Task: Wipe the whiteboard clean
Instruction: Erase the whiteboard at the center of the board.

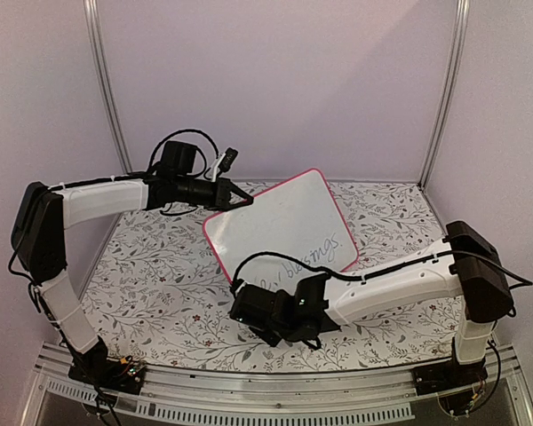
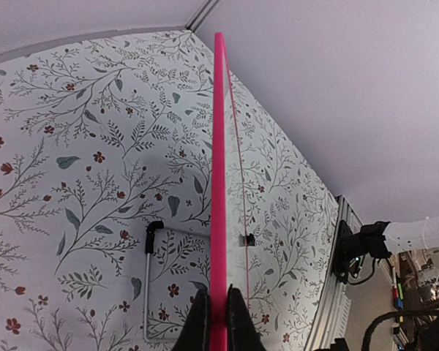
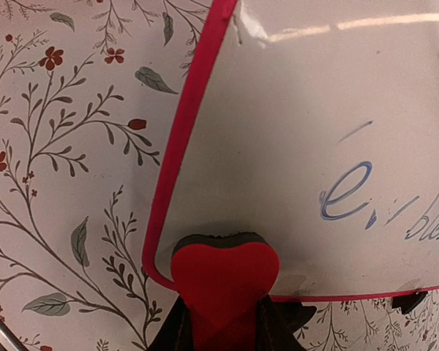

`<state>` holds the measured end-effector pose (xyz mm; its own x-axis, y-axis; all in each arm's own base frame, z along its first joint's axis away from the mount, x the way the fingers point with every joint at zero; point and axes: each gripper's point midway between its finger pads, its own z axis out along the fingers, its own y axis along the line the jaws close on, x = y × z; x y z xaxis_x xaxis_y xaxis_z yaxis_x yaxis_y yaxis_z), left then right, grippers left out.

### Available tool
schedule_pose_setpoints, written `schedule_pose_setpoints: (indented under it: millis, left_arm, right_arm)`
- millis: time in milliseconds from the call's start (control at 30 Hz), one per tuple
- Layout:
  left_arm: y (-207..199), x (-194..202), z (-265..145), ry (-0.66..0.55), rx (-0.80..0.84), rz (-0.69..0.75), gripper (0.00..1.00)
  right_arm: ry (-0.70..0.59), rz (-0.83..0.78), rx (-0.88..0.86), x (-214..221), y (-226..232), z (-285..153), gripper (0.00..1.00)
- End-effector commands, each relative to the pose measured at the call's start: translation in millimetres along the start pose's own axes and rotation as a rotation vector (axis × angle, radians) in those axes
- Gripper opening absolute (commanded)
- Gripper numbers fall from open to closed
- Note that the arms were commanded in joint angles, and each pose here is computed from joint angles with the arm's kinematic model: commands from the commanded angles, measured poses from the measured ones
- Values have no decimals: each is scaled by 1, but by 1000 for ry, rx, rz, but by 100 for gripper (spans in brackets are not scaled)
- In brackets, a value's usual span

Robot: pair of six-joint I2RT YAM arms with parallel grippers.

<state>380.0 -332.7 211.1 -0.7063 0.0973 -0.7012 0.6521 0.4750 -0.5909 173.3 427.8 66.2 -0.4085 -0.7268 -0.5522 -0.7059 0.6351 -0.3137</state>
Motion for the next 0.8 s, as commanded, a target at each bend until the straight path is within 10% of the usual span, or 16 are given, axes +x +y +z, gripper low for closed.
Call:
schedule_pose_setpoints:
  millis: [0,767]
  left_arm:
    - [0,7,6,13,-33,27,0]
    - [-1,6,5,10,-35,33,0]
  right_arm:
    - [106,-35,24,37,-1,17,0]
    - [-183,281,63,-89,-98,-24,0]
